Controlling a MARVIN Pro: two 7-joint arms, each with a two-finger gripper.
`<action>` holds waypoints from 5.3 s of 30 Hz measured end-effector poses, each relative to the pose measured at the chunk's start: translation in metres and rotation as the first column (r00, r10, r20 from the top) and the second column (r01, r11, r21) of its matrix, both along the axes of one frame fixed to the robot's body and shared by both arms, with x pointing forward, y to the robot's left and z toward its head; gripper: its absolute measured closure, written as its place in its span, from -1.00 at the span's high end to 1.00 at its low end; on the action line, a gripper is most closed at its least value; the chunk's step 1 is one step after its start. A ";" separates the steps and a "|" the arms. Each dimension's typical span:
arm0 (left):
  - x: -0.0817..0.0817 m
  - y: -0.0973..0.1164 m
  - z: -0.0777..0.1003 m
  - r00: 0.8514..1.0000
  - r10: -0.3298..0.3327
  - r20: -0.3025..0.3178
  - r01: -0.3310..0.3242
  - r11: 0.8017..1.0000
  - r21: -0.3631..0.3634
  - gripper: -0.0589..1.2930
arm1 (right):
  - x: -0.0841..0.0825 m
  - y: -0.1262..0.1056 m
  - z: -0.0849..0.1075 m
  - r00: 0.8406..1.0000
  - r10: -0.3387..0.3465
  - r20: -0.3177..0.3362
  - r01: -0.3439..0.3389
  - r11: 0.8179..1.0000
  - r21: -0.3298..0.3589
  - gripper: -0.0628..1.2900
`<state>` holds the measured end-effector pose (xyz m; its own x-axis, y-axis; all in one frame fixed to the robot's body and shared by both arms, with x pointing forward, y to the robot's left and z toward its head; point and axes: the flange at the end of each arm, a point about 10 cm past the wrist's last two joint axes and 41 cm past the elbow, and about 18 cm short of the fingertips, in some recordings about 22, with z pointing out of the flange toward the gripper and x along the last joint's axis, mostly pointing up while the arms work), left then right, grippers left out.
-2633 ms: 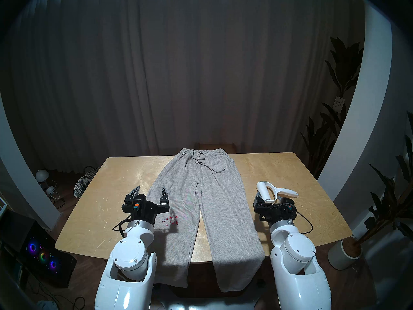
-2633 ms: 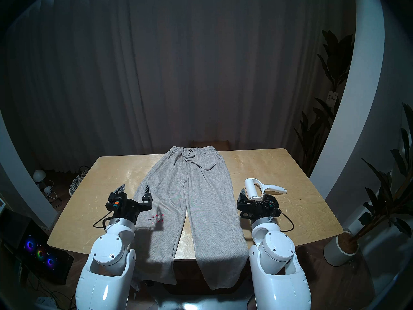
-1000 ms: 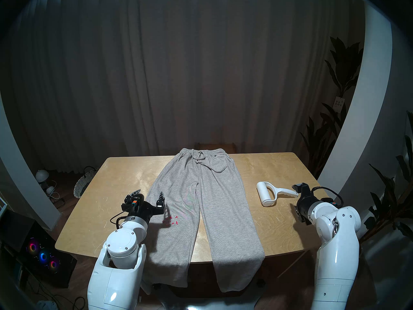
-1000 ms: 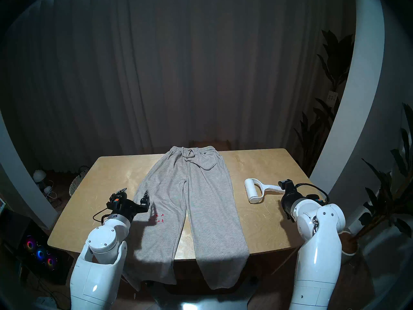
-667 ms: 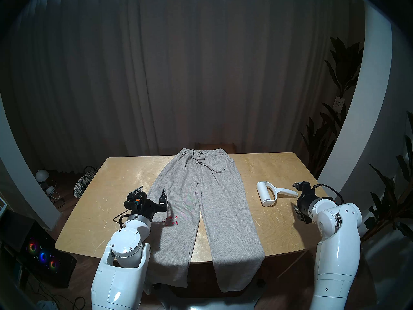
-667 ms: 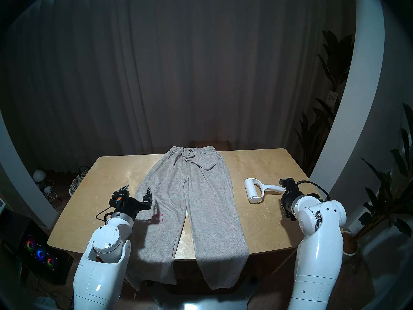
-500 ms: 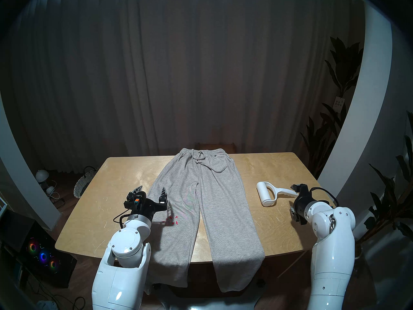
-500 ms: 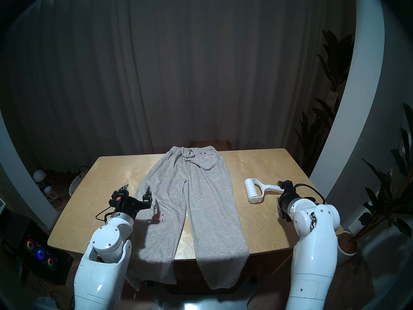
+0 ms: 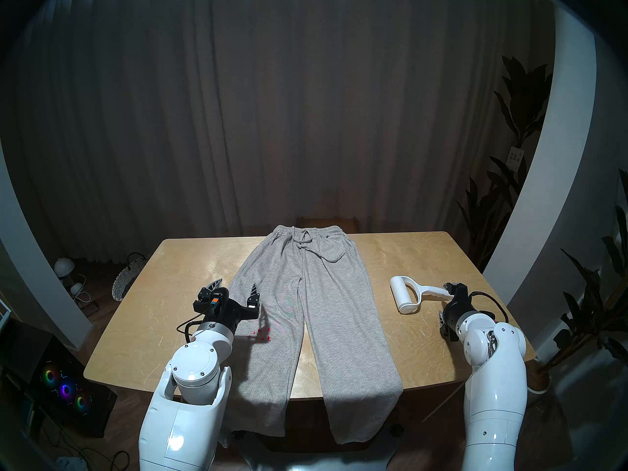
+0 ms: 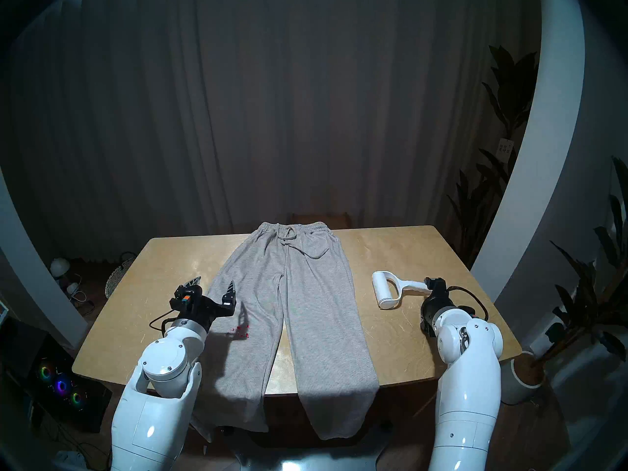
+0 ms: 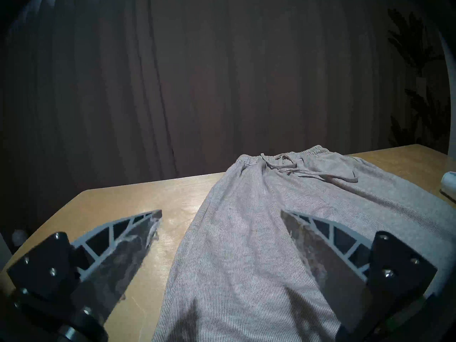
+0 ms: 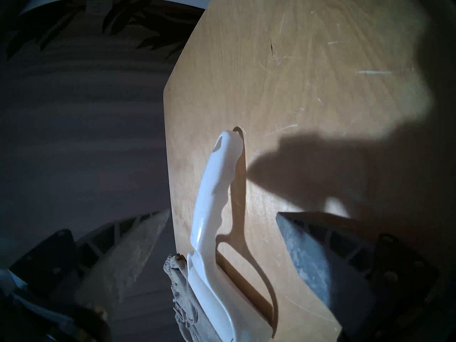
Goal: Remove lint and debris from pants with a lint roller
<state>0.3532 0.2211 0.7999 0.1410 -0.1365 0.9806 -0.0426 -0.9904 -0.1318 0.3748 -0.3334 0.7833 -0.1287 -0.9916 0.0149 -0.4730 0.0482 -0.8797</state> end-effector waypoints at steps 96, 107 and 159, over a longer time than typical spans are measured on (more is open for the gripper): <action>-0.073 0.082 -0.017 0.986 0.084 0.143 -0.098 0.991 0.088 0.91 | -0.009 0.187 0.063 0.911 0.287 0.297 -0.238 0.952 -0.191 -0.78; -0.093 0.106 -0.029 0.996 -0.004 0.092 -0.012 0.984 0.179 0.91 | -0.029 0.246 0.061 0.856 0.424 0.296 -0.368 0.902 -0.227 -0.78; -0.093 0.123 -0.055 0.988 -0.100 0.116 0.064 0.956 0.286 0.91 | -0.021 0.406 0.033 0.778 0.611 0.147 -0.563 0.782 -0.266 -0.78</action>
